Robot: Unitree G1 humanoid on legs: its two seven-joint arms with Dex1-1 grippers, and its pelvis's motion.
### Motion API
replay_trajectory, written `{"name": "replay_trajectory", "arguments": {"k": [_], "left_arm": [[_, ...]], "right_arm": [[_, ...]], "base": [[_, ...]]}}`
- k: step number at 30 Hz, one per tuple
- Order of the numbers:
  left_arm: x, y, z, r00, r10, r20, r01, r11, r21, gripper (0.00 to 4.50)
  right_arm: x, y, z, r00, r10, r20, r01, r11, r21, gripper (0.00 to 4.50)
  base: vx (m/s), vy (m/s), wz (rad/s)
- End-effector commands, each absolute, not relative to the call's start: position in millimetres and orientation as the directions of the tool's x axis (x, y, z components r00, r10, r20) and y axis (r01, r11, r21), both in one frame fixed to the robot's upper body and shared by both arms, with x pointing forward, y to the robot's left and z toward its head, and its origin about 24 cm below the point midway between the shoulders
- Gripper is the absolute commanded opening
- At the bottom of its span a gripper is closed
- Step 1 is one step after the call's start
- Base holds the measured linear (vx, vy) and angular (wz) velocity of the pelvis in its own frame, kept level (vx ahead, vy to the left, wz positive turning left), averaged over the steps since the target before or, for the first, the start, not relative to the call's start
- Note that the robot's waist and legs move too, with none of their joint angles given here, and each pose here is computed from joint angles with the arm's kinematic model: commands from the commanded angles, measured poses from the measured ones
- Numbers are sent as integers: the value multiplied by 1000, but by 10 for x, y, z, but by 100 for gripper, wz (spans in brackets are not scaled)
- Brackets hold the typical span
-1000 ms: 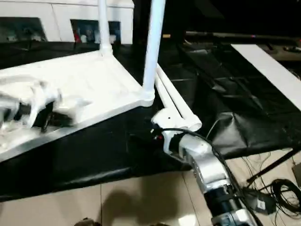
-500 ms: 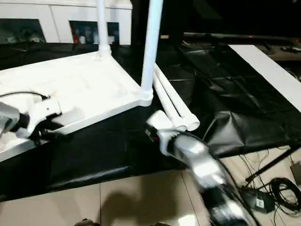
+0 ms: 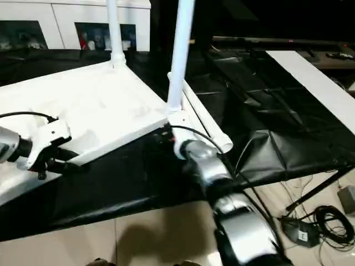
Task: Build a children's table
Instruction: Rotate leg to tighten
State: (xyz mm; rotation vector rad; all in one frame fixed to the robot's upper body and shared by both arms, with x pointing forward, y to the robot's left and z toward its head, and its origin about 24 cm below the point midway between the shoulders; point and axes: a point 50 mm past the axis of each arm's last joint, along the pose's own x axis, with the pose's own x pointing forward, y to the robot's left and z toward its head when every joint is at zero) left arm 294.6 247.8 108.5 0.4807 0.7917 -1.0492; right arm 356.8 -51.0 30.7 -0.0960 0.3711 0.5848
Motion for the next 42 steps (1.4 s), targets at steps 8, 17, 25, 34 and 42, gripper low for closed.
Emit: {"name": "replay_trajectory", "arguments": {"k": [8,17,25,34,42], "left_arm": [[2929,2192,1148,273,-681,-679,926,377,-6,203],[2928,1992,1185,261,-746,-612,939,343,-18,203],[3104,1829,1135,356,-745,-564,921,382,78,203],[3416,2113,1740,780,-596,-193,625,725,288,203],[3326,2315,1735,970,-221,103,202,965,169,203]], "right_arm": [[3556,-259,359,748,569,-340,-585,808,65,386],[3470,-25,379,681,666,-303,-666,736,120,386],[3460,24,406,680,681,-272,-681,724,110,386],[3564,-259,688,670,740,-62,-737,673,67,386],[3275,-786,1255,776,591,220,-614,787,53,386]], "base": [[0,0,0],[0,0,0],[0,0,0],[0,0,0],[0,0,0]]}}
